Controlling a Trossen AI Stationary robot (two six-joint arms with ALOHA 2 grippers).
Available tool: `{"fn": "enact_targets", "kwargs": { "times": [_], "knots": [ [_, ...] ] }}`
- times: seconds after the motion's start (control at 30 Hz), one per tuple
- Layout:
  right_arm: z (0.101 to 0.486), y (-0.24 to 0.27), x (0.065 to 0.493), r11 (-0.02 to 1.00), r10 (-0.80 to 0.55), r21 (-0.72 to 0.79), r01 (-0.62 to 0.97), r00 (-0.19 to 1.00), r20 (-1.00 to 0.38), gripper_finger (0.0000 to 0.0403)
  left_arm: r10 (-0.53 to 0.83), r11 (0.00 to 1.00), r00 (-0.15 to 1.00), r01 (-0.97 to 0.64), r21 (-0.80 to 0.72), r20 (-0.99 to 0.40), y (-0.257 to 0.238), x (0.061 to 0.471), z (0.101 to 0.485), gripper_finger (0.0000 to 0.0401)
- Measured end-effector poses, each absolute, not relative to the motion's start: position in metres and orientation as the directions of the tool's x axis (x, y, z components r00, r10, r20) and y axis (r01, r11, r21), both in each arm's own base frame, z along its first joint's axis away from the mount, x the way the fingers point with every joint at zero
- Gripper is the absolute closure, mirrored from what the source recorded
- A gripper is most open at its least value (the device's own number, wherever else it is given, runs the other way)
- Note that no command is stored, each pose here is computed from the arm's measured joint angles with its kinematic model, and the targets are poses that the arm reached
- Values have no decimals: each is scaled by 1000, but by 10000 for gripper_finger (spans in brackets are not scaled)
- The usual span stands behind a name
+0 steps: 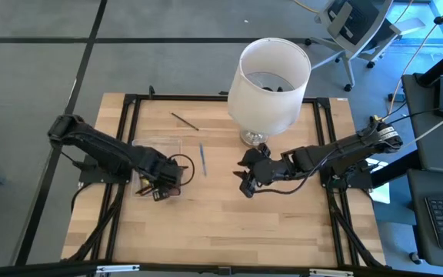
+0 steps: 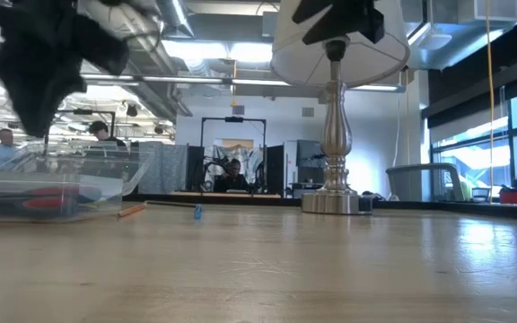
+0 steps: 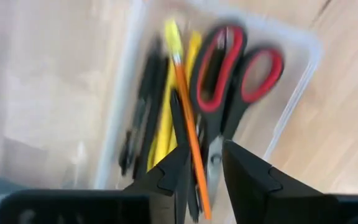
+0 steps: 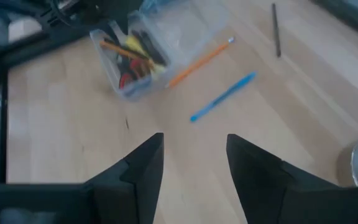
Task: Pick & place school supplies into a supply box
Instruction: Put the blue pen into the transparent supply box
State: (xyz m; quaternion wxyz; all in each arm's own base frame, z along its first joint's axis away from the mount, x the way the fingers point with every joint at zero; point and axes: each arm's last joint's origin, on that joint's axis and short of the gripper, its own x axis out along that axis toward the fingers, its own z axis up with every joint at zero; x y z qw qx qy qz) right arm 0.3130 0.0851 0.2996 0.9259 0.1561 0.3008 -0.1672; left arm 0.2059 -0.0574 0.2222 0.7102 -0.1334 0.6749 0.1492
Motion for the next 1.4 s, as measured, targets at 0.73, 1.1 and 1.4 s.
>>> {"fn": "enact_targets", "kwargs": {
  "times": [0.73,1.1,1.4],
  "knots": [
    [223,87,389,857,-330,194,478,797,-506,224,151,874,282,-485,-6,-948,-47,188,255,313],
    [147,51,423,810,-367,196,553,739,-566,224,99,877,270,-478,-44,-958,-49,188,254,313],
    [122,30,433,803,-315,248,542,740,-595,224,92,878,267,-477,-49,-959,-49,188,254,316]
  ]
}}
